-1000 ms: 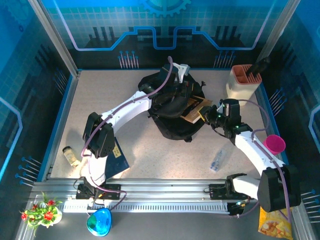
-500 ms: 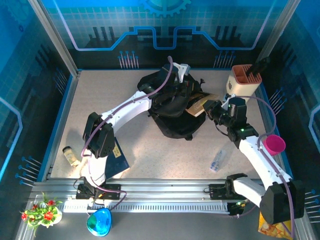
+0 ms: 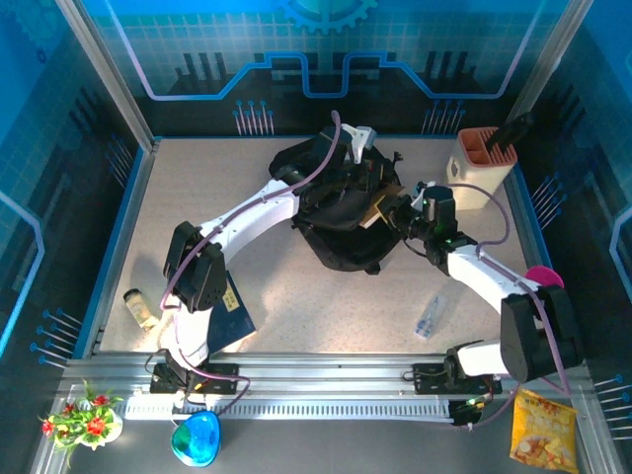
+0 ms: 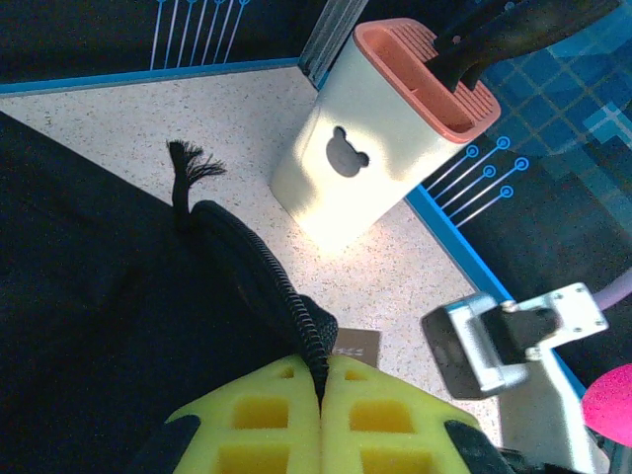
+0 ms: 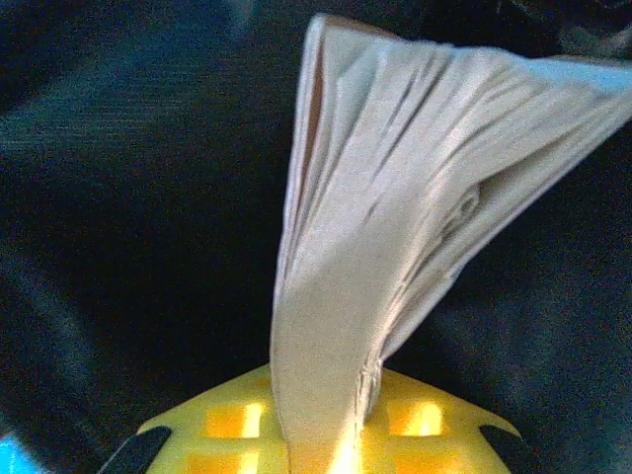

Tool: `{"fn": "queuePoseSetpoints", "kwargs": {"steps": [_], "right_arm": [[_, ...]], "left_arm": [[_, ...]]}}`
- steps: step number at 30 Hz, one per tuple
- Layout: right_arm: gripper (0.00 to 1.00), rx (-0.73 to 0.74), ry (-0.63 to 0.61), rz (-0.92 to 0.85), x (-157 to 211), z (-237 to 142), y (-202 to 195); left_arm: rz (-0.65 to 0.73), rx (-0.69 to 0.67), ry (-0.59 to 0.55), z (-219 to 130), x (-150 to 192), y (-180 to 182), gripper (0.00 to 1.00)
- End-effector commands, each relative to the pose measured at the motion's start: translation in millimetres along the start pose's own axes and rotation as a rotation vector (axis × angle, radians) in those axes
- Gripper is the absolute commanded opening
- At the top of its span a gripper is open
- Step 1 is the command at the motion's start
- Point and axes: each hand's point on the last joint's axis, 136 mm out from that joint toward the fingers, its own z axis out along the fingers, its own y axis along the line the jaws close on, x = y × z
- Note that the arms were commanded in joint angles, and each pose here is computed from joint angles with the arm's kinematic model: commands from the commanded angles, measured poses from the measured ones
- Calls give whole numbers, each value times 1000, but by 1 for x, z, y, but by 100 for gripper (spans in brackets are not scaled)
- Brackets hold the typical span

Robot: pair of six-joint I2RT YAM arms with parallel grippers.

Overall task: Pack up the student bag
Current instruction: Place the book in the student bag.

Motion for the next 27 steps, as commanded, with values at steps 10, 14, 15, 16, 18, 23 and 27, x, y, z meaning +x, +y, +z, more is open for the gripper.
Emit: {"fn": "queuePoseSetpoints", "kwargs": {"steps": [10,14,15,16,18,23,27], "right_arm": [[13,166,-115,70,-15,66,-39],[15,157,-57,108,-9,104,-38],[17,166,-46,118,-6,112,-41],[19,168,-40,123,-6,118,-42],[22,171,-22,129,-4,128,-45],[39,183,59,99,7,140,-48],[46,213,81,103,14,130,-55]], "left_arm": [[-6,48,-98,-26,-35,-25,2],[-11,44,-97,-28,-35,-24,2],[-11,40,-97,-28,-36,-24,2],[-14,39,-99,-29,-37,-23,2],[-15,34,-98,-30,-37,-21,2],[-23,20,-104,-33,-41,-15,2],[-29,13,-104,-33,-42,-10,2]]}}
